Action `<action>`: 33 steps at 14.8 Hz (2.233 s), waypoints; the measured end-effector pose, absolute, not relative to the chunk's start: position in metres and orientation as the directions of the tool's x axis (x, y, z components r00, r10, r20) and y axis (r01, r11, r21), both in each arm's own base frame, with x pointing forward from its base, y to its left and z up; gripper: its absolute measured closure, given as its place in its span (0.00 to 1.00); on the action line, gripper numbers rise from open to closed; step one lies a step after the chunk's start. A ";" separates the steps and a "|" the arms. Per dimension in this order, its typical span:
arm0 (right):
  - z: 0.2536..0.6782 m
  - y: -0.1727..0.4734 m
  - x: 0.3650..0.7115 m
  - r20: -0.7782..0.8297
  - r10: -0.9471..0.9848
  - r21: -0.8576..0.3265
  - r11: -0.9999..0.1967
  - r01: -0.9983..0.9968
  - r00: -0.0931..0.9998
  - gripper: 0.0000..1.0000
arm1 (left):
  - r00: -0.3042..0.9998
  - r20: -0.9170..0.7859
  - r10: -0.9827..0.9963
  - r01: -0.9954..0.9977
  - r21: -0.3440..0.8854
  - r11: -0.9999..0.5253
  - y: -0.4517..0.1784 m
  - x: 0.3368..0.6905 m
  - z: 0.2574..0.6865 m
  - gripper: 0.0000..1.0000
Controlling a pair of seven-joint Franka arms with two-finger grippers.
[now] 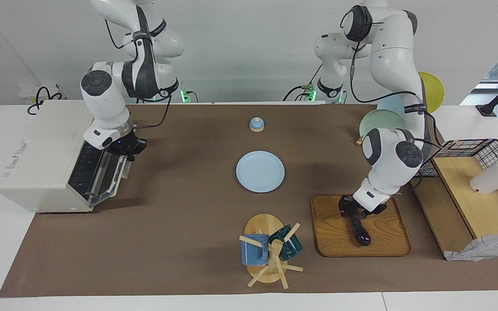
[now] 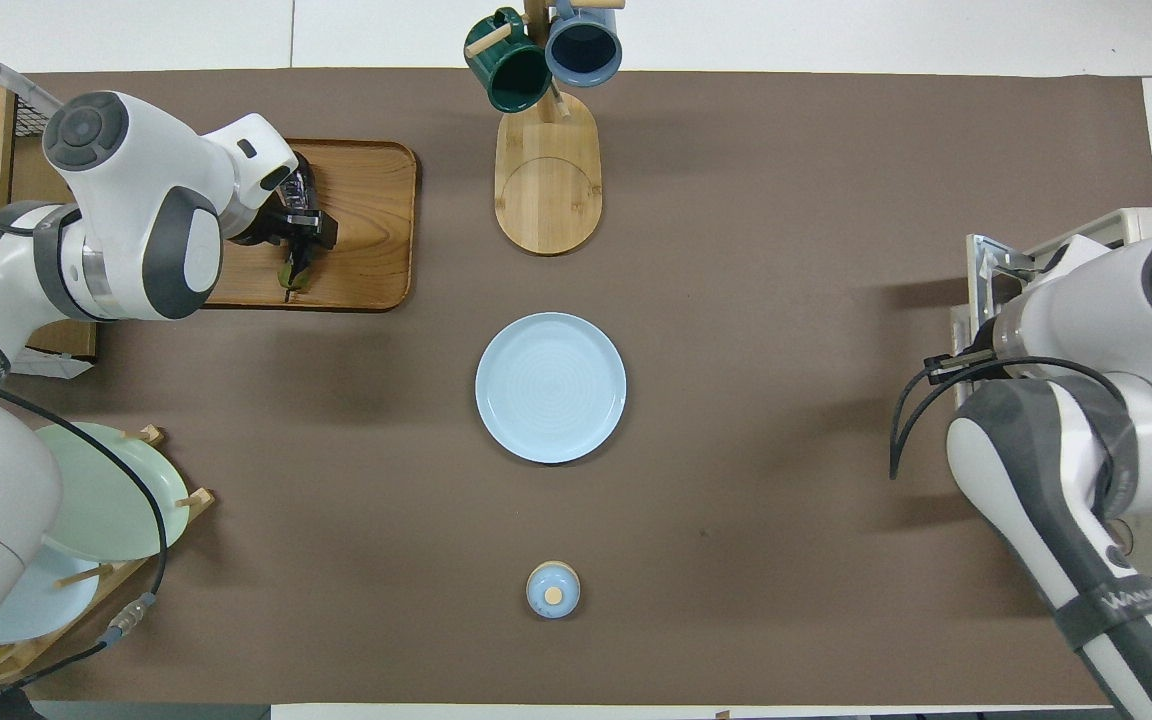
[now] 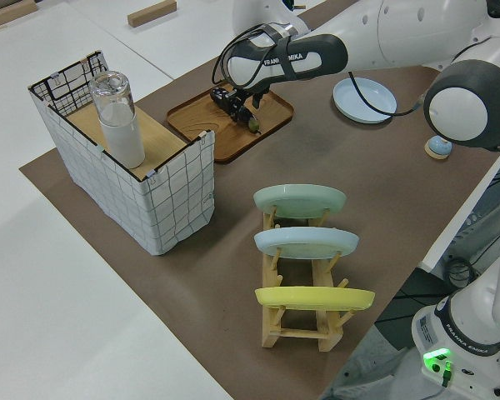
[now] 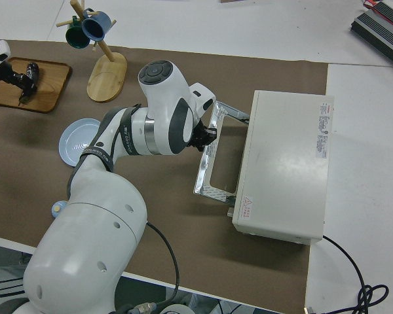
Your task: Put eggplant into oven
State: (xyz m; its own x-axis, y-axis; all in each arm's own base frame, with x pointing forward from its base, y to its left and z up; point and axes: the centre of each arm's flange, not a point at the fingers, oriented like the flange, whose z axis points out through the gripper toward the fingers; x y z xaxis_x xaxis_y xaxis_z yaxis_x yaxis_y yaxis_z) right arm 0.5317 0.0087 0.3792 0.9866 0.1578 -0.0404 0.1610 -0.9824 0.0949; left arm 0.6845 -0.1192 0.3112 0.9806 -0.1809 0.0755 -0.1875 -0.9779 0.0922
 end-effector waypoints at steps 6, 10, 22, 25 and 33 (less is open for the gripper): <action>0.327 0.023 0.533 -0.022 0.118 0.084 -0.989 0.119 0.993 0.99 | 0.982 0.075 -0.176 -0.183 0.090 -0.979 -0.114 0.686 0.314 0.73; 0.316 0.026 0.534 -0.028 0.116 0.083 -0.990 0.117 0.993 0.99 | 0.986 0.049 -0.158 -0.164 0.135 -0.977 -0.119 0.687 0.347 0.73; 0.340 0.054 0.542 -0.039 0.058 -0.004 -0.998 0.058 0.998 0.52 | 0.992 -0.105 -0.074 -0.051 0.201 -0.978 -0.318 0.530 0.450 0.73; 0.351 0.065 0.540 -0.029 0.078 -0.005 -0.997 0.078 0.997 0.22 | 0.996 -0.058 -0.069 -0.055 0.220 -0.974 -0.360 0.498 0.415 0.73; 0.379 0.087 0.549 -0.049 0.115 -0.007 -0.993 0.115 0.992 0.00 | 0.997 -0.029 -0.066 -0.057 0.230 -0.972 -0.399 0.484 0.337 0.73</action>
State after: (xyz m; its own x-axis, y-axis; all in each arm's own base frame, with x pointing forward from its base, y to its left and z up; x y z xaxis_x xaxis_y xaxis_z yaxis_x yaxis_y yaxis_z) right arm 0.5485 0.0872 0.3787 0.9922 0.1147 -0.0487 0.1145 -0.9934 -0.0072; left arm 0.4840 -0.3992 0.3375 0.9974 -0.0656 -0.0294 -0.0571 -0.9715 0.2299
